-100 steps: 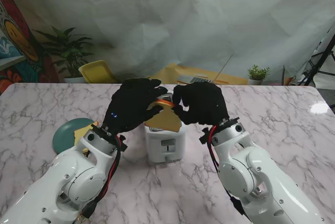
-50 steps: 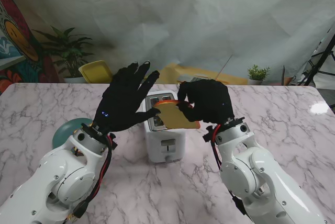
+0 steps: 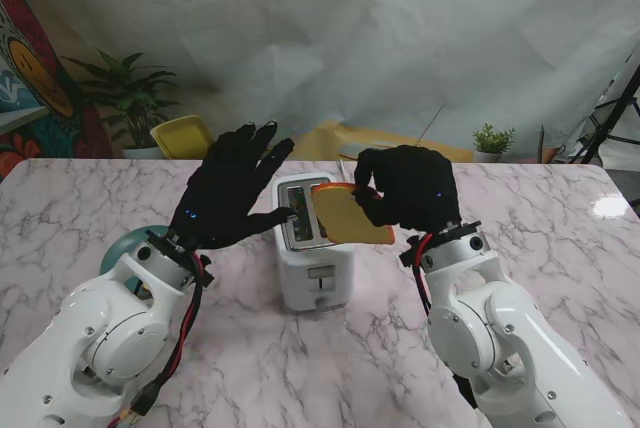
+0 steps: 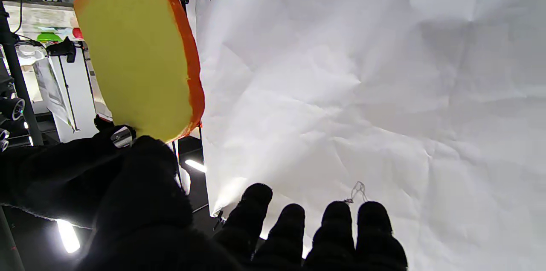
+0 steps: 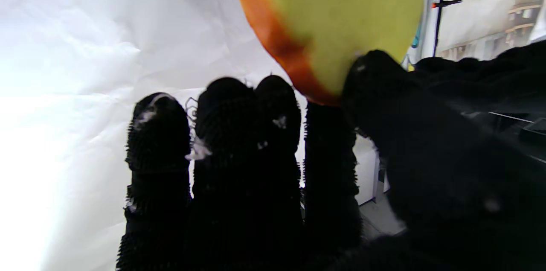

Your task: Toast the toast slices

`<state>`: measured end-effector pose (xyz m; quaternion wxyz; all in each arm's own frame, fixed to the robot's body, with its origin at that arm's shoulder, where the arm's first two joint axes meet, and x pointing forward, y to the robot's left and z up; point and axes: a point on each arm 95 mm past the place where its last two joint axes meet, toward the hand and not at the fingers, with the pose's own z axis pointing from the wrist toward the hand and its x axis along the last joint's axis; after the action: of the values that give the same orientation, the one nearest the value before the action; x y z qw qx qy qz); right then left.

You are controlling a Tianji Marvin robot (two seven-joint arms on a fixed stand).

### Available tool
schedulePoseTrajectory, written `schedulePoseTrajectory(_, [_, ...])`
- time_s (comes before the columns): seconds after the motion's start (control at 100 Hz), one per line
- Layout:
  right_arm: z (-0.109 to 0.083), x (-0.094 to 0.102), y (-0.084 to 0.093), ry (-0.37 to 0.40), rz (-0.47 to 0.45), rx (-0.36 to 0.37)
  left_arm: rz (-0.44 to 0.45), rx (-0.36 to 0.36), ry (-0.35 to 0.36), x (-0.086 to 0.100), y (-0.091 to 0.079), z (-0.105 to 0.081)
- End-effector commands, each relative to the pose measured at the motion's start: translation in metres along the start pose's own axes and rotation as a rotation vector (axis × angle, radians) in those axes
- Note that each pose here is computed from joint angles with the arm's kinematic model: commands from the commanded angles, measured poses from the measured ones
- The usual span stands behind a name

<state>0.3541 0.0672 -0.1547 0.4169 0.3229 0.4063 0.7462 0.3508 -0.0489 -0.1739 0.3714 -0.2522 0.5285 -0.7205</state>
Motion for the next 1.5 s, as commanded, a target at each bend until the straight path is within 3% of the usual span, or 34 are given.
schedulePoseTrajectory(0.0, [-0.001,-0.001,0.001,-0.024,-0.010,-0.007,-0.010,-0.032,0.000,-0.002,0.005,-0.002])
schedulePoseTrajectory(0.42, [0.012,-0.008,0.006,-0.130,-0.089,0.013,-0.064,-0.042,-0.027,-0.009,0.012,-0.008])
schedulePoseTrajectory(0.61, [0.018,0.003,0.011,-0.191,-0.095,0.003,-0.087,-0.034,-0.059,-0.009,0.013,-0.011])
schedulePoseTrajectory(0.79, [0.023,0.011,0.014,-0.208,-0.072,-0.001,-0.095,-0.034,-0.077,-0.009,0.014,-0.015])
schedulePoseTrajectory(1.13, [0.035,0.025,0.010,-0.316,0.015,0.014,-0.079,-0.045,-0.109,-0.008,0.015,-0.020])
schedulePoseTrajectory(1.49, [0.042,0.034,0.008,-0.396,0.099,-0.004,-0.063,-0.046,-0.088,-0.002,0.017,-0.019])
